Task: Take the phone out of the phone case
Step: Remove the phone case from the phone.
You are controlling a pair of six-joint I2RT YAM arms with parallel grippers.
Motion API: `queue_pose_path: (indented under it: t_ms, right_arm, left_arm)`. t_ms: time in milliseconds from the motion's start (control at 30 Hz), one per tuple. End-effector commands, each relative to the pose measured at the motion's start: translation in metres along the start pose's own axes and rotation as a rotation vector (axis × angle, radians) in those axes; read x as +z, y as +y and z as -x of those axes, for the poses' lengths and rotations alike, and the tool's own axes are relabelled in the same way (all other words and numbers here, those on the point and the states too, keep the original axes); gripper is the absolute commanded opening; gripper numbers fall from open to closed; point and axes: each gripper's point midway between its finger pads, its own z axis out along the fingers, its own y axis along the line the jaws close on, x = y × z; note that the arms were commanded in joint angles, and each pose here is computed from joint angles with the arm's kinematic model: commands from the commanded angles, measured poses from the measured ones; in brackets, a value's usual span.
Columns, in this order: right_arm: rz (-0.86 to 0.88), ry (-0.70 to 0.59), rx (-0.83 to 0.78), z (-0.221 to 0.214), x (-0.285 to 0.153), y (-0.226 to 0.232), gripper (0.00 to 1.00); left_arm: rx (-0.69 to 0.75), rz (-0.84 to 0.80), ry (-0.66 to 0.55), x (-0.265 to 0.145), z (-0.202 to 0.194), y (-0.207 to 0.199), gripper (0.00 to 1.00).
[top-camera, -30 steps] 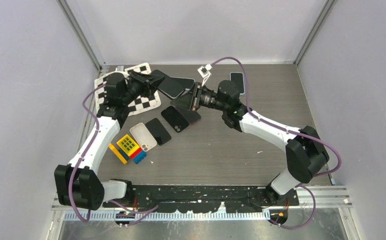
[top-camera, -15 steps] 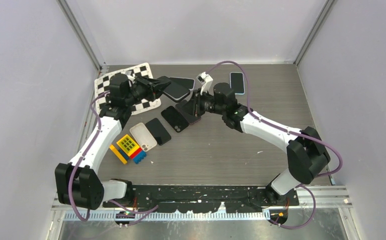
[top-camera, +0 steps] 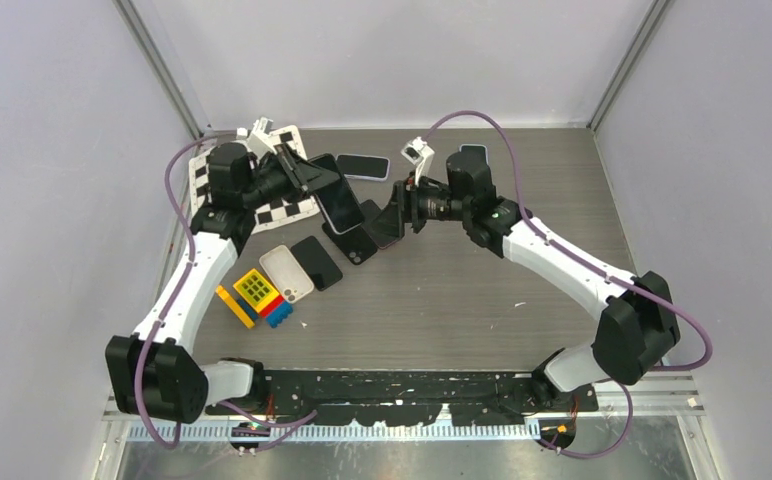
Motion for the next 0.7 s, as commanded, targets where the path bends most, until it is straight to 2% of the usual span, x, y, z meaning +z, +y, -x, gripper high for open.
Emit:
queue_pose_path:
  t_ms: [0,233,367,667]
  right_arm:
    - [0.218,0.100,-0.065,0.004,-0.014,0.050,0.68]
    - [0.265,0.108,-0.053,0.011,-0.009,0.058,0.65]
    - [0.271,0.114,-0.048,0.011,-0.008,0.058,0.59]
    - [0.281,0.112,-0.085,0.002,-0.005,0.062,0.56]
  left_arm:
    - [0.436,-0.250,0.039,-0.035,-0.006,-0.065,0.00]
    - [0.479,-0.367,0.117,-0.044,-0.023,-0.080,0.00]
    - [0.490,-0.415,0.125,-0.048,-0.024,-0.088,0.00]
    - [0.479,-0.475,0.147,-0.051,-0.028,-0.096,0.00]
